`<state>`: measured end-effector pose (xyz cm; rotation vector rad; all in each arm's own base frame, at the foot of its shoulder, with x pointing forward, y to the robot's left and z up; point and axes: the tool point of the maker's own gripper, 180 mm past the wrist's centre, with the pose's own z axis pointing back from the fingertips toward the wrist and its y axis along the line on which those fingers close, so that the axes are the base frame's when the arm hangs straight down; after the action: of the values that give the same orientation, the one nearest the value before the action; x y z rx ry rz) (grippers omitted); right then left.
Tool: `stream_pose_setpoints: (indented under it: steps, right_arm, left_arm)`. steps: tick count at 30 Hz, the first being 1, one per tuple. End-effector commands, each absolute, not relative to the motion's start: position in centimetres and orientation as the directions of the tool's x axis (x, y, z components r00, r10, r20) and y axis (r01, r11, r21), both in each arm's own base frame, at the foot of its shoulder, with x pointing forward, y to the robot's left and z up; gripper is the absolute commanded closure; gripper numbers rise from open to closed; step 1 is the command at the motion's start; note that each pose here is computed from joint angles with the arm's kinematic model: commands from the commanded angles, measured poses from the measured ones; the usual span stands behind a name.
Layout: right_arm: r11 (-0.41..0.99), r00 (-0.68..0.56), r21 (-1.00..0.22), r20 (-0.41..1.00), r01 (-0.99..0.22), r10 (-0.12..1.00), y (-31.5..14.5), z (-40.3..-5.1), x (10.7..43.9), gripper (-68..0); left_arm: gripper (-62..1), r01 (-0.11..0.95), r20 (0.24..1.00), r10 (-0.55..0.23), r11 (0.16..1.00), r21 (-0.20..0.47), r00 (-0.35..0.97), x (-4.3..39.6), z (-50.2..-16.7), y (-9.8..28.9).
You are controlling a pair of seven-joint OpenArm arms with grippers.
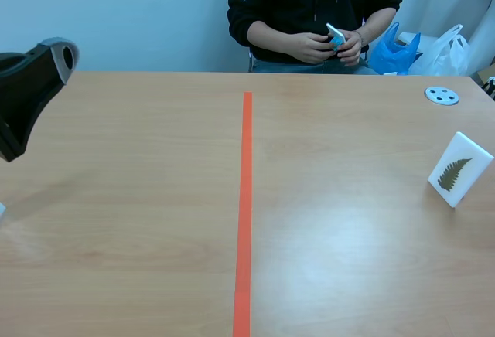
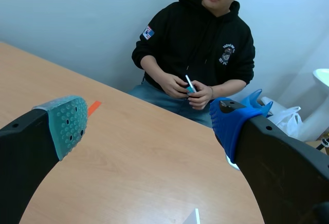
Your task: Sort the leaf by its shape. The table is split by an orange tape line. A compound leaf with several leaflets goes to the left side, a simple leaf with one blade goes to the right side. Return to the home posture when a red brick is placed on the table.
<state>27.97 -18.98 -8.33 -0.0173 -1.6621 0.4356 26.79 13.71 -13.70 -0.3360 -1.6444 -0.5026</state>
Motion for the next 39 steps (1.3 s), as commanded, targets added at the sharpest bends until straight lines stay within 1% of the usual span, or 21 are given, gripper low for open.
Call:
stream_pose_setpoints:
  steps: [1,11,39]
  right_arm:
    - [0.924,-0.163,-0.297,0.951,-0.239,0.264,-18.95,-7.93,27.97,-48.9]
    - [0.924,-0.163,-0.298,0.951,-0.239,0.264,-18.95,-7.93,27.97,-48.9]
    - [0.924,-0.152,-0.298,0.952,-0.239,0.267,-19.0,-8.13,28.0,-48.9]
  left_arm:
    - [-62.3,0.502,0.989,-0.043,0.858,0.108,-0.14,26.6,-13.65,13.31]
    - [-62.3,0.511,0.988,-0.025,0.854,0.099,-0.151,26.46,-13.47,12.98]
    - [-62.3,0.51,0.988,-0.025,0.854,0.101,-0.153,26.5,-13.41,13.0]
